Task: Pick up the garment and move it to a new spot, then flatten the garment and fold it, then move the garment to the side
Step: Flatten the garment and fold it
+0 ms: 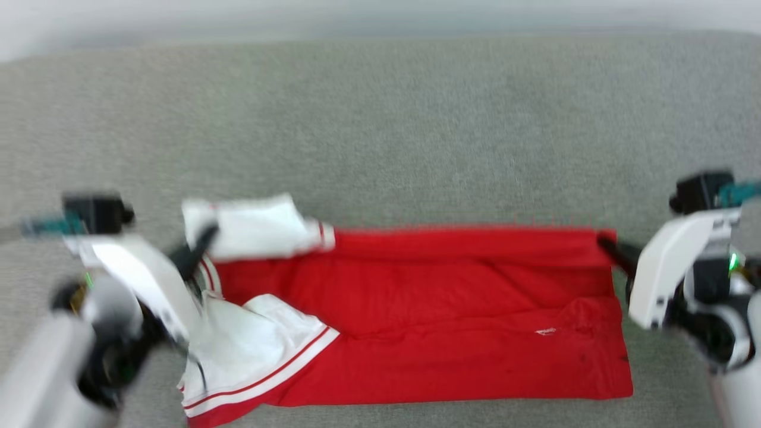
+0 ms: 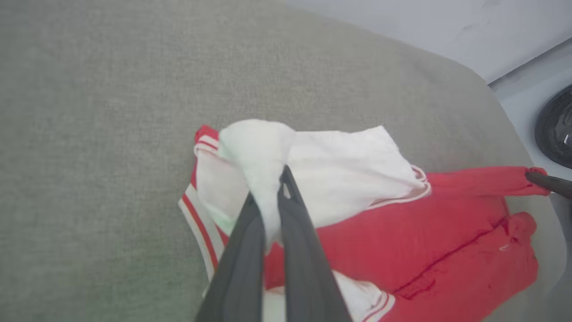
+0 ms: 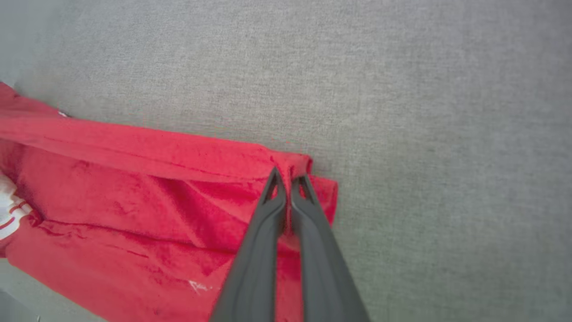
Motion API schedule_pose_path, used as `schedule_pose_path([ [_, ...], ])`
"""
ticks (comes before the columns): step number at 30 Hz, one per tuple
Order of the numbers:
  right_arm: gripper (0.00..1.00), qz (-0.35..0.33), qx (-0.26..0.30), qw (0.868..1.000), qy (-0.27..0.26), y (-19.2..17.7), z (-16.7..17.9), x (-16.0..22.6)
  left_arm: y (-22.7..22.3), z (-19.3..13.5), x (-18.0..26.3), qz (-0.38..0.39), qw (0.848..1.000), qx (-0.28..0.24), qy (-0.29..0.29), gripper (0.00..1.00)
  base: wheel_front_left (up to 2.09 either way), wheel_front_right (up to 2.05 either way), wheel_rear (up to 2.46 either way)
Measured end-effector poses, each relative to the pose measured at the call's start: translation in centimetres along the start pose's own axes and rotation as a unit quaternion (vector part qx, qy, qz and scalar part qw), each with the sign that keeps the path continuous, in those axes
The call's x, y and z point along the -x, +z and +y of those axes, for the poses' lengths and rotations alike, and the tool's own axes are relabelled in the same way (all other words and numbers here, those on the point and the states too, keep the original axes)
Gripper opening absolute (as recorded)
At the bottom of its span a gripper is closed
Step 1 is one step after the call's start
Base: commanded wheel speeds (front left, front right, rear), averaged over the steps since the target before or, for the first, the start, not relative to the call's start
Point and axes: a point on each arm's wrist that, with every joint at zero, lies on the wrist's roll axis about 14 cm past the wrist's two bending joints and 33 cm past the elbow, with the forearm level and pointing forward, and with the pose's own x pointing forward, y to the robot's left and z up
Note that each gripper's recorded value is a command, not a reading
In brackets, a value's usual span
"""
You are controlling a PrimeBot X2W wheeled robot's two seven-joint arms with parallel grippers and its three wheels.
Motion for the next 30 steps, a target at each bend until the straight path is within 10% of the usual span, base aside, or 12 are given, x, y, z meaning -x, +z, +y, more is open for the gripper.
schedule_pose_path([
  [8,0.00,0.029,-0.070,0.997,-0.004,-6.2,0.0,1.7,-9.7,0.3,4.1,0.075,0.992,0.093,0.041,0.00,0.00,0.00,0.00],
  [9,0.16,0.033,-0.078,0.996,-0.006,-6.9,0.0,1.9,-10.6,0.4,4.4,0.081,0.990,0.101,0.047,0.09,0.00,0.00,0.00],
  [11,1.00,0.044,-0.093,0.995,-0.007,-8.4,0.0,2.1,-12.3,0.0,4.7,0.099,0.987,0.115,0.048,1.00,0.00,0.00,0.00],
  [22,1.00,-0.090,-0.091,0.992,-0.009,-5.9,0.7,4.1,-8.0,-0.7,4.3,-0.052,0.996,0.035,0.063,1.00,0.00,0.00,0.00],
  [30,1.00,-0.150,-0.063,0.986,-0.038,-2.6,-1.8,7.8,-0.3,-3.2,6.2,-0.226,0.971,-0.045,0.071,1.00,0.00,0.00,0.00],
])
